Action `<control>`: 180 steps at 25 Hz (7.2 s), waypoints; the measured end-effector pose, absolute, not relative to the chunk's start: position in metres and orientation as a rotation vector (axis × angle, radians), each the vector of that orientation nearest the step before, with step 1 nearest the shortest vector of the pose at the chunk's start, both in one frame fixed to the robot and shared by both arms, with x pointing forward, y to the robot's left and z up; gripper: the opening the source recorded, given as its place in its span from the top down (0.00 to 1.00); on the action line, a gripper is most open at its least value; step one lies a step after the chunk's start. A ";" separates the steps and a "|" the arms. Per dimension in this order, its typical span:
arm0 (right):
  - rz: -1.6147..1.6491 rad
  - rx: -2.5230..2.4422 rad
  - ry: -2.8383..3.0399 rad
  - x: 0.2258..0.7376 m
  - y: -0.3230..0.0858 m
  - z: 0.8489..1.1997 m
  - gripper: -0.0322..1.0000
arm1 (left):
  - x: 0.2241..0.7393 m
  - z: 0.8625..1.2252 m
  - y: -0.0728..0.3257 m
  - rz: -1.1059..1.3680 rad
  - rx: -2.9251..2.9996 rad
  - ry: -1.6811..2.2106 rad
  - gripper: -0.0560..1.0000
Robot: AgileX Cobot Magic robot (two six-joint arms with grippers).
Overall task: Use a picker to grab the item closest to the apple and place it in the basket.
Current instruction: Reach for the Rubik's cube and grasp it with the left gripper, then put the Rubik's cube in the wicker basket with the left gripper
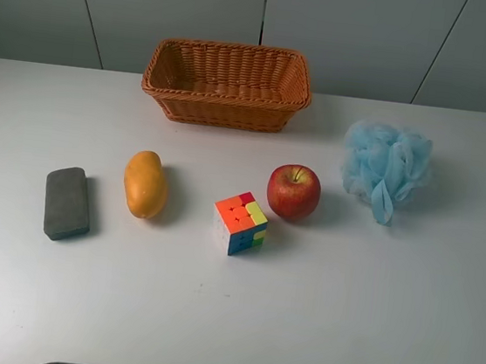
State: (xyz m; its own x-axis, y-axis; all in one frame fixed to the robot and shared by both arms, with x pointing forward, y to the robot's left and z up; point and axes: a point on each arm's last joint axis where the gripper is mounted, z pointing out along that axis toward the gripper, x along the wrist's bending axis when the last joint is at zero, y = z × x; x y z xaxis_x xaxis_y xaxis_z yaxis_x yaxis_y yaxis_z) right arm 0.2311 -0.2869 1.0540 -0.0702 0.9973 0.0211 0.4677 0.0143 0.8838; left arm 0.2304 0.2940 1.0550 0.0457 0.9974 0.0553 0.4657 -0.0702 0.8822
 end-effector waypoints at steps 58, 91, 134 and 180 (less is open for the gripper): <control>0.996 1.527 1.617 0.231 -0.287 1.054 0.29 | 0.530 1.052 0.107 0.007 2.648 1.214 0.26; 0.996 1.527 1.617 0.231 -0.287 1.054 0.29 | 0.513 0.919 -0.042 -0.075 2.980 0.700 0.26; 0.997 1.527 1.617 0.231 -0.287 1.054 0.29 | 0.529 0.920 -0.053 -0.014 3.061 0.725 0.42; 0.997 1.527 1.617 0.231 -0.287 1.054 0.29 | 0.721 0.947 0.028 0.465 2.152 1.428 0.42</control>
State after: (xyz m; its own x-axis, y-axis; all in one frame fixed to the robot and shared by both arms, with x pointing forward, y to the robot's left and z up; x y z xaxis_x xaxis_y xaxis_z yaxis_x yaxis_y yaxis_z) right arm 0.2311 -0.2868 1.0540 -0.0707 0.9973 0.0218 0.4676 0.0138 0.8838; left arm 0.7207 0.0284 0.9474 0.3878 0.9217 0.0024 0.7463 -0.3155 0.5860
